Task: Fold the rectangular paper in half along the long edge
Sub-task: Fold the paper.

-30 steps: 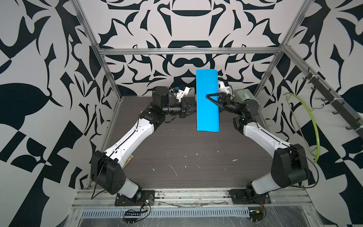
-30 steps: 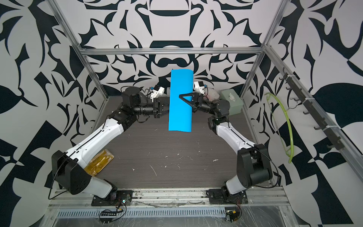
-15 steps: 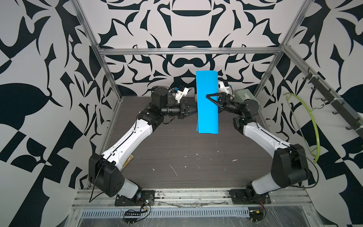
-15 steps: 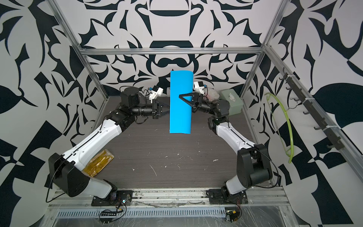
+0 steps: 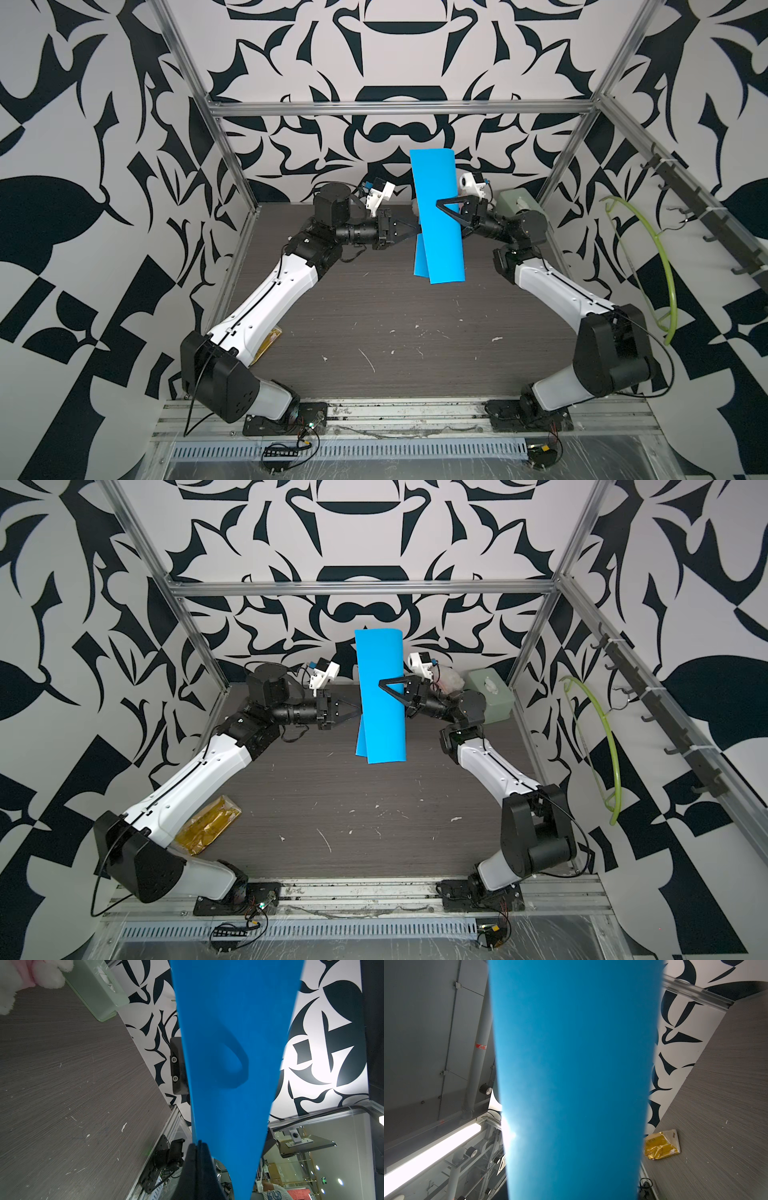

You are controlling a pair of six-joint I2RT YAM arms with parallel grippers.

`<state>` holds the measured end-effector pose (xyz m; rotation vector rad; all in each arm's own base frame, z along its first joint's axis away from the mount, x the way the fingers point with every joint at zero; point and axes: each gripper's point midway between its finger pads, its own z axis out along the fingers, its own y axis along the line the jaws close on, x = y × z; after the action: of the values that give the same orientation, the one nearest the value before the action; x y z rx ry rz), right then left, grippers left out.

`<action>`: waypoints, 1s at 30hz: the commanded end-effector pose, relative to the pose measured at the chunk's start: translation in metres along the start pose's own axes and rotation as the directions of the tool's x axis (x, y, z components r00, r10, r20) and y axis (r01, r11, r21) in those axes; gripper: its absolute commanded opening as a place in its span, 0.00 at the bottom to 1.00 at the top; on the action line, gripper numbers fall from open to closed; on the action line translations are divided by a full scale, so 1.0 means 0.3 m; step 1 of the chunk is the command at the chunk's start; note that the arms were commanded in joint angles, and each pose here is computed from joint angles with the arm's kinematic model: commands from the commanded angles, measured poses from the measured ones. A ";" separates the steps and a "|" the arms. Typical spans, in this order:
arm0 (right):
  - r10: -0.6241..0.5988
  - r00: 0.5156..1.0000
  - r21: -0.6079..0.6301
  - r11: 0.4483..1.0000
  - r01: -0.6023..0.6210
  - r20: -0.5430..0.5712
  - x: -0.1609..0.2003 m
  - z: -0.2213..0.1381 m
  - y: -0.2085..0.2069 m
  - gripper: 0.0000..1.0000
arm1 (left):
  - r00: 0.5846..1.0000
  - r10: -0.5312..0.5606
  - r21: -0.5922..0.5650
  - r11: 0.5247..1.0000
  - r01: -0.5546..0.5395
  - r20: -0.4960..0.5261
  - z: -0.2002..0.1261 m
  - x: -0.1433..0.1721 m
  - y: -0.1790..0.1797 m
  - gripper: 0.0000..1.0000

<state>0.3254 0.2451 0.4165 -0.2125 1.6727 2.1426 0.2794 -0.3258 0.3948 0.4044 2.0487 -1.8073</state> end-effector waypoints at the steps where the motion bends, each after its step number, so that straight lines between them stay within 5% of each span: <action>1: -0.098 0.995 -0.047 0.994 0.099 0.025 -0.012 0.000 0.104 0.54 | 1.000 0.024 0.009 1.000 -0.024 0.008 -0.014 0.003 -0.020 0.00; 9: -0.120 0.986 0.002 0.993 0.121 0.115 -0.026 -0.021 0.078 0.53 | 0.999 0.032 0.008 0.999 -0.032 0.027 -0.013 0.000 -0.006 0.00; 30: -0.181 0.974 0.110 0.980 0.167 0.135 -0.017 -0.032 0.069 0.45 | 0.999 0.022 0.027 0.999 -0.022 0.036 0.005 -0.010 0.015 0.00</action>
<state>0.3263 0.2341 0.4129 -0.1049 1.6933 1.9332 0.2839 -0.3267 0.3937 0.3911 2.0070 -1.8159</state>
